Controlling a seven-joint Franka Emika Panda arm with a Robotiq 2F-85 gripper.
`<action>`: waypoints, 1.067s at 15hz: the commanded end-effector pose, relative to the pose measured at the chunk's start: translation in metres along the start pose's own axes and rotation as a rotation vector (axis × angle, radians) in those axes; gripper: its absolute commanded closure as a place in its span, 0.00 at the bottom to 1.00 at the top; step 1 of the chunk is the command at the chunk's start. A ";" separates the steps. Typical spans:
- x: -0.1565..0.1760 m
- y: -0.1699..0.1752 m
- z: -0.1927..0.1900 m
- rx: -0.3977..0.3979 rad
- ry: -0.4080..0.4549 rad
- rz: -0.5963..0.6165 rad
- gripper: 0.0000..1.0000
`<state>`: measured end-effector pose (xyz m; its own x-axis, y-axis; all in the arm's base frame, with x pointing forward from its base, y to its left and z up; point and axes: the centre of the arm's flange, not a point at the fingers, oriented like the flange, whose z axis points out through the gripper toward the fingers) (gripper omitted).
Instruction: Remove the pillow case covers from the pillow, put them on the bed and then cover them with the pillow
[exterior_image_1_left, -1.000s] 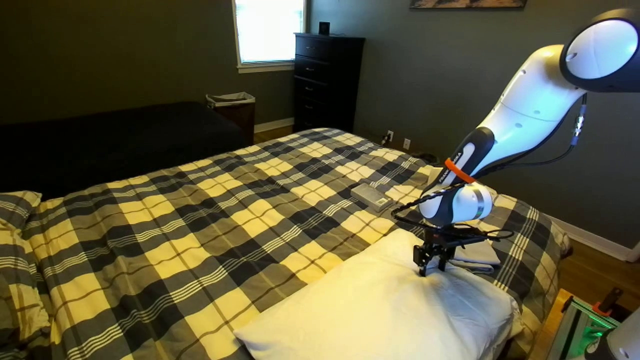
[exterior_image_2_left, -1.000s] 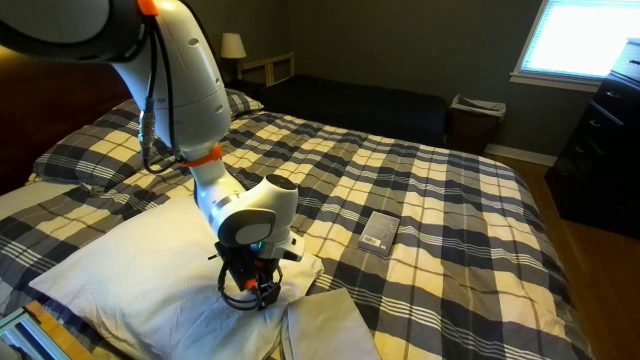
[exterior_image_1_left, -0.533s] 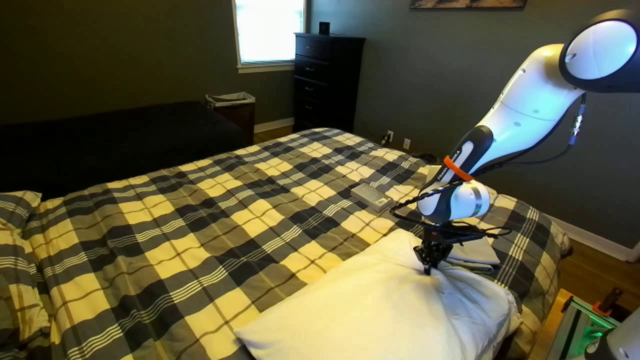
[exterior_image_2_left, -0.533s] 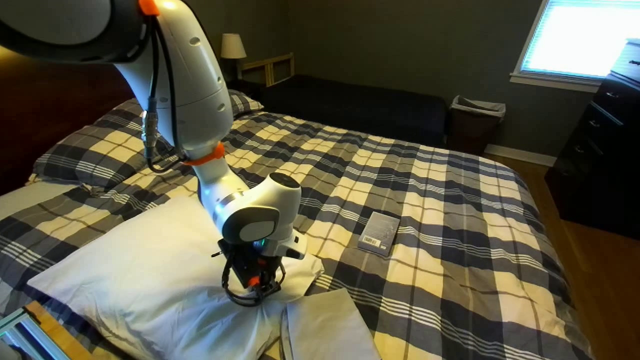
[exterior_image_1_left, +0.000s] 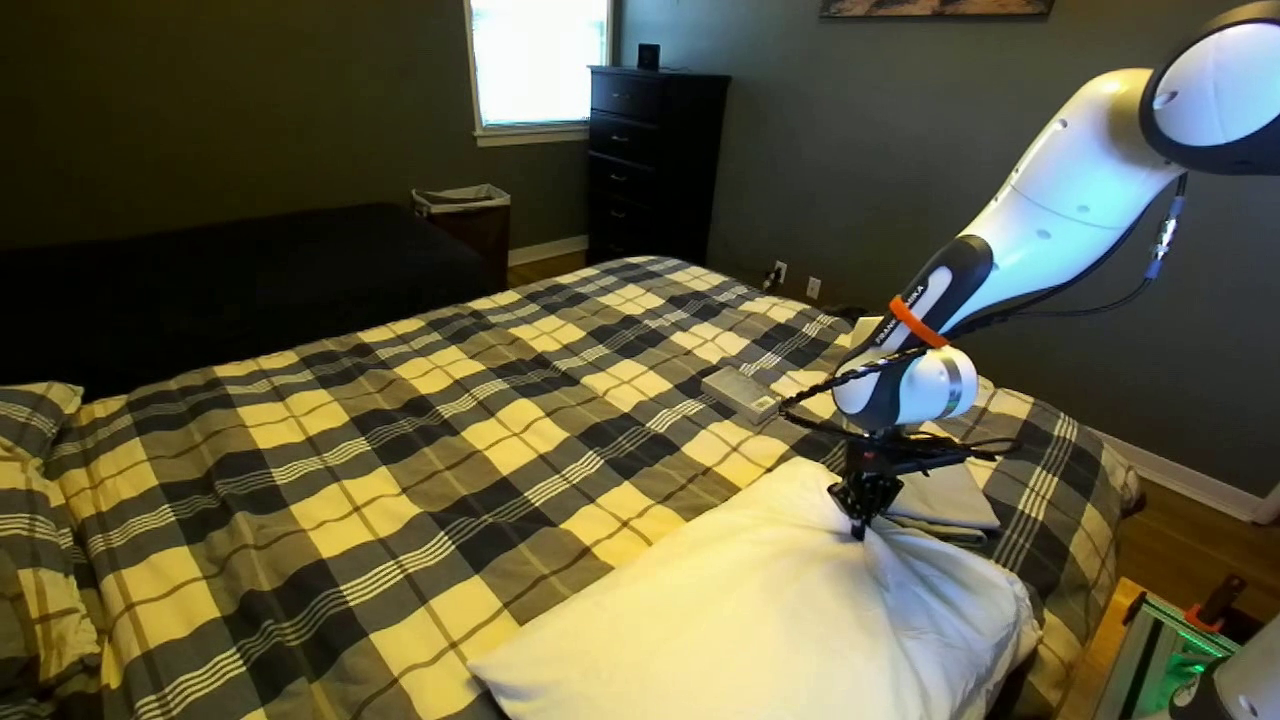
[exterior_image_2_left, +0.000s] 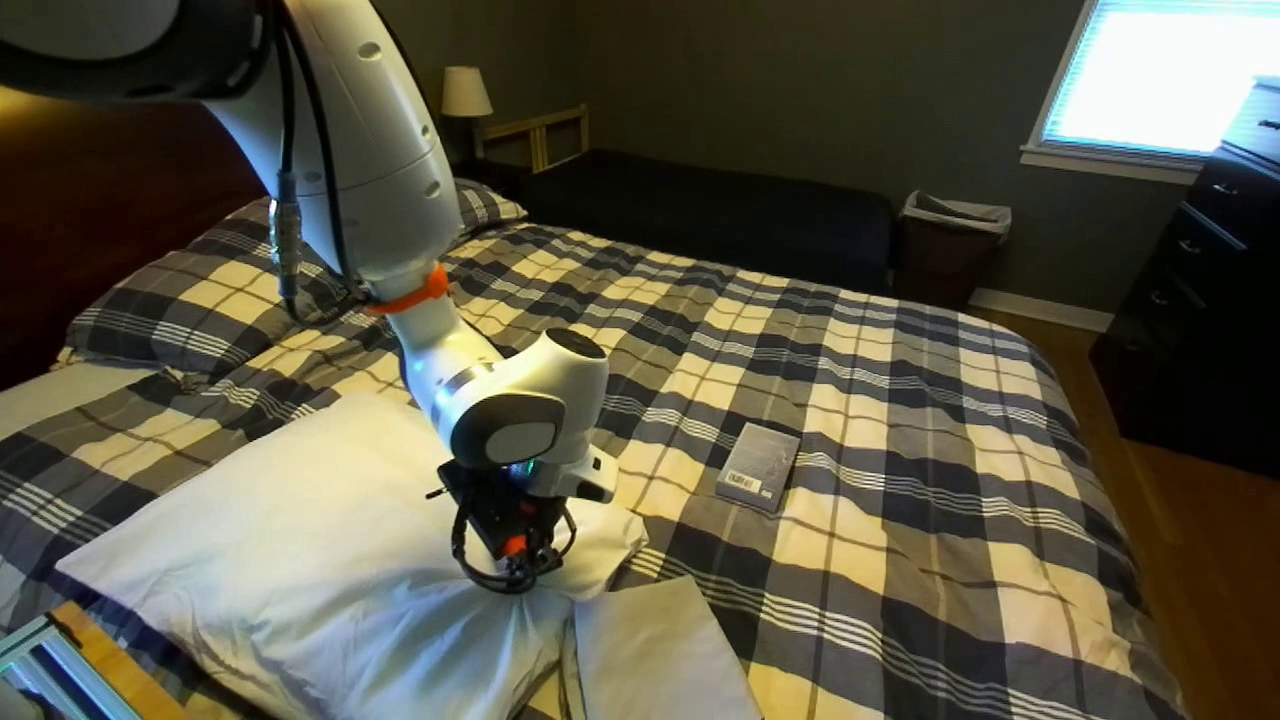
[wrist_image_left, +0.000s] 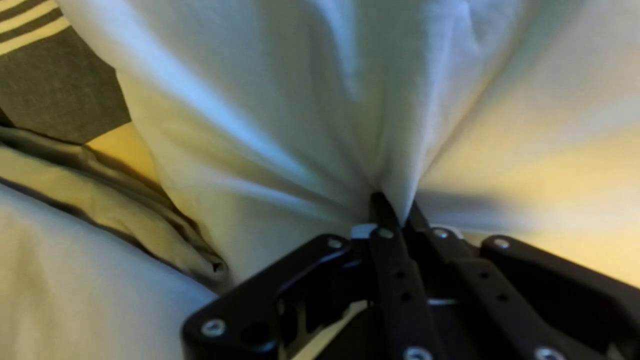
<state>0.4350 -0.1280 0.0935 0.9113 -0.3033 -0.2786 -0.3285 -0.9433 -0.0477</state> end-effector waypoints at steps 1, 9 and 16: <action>-0.004 -0.013 -0.027 0.025 0.005 -0.042 0.98; -0.010 -0.026 -0.075 -0.005 0.101 -0.089 0.98; -0.008 0.006 -0.134 -0.061 0.242 -0.002 0.98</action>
<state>0.4628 -0.1313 0.1899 0.9555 -0.2697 -0.1193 -0.2759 -0.9604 -0.0394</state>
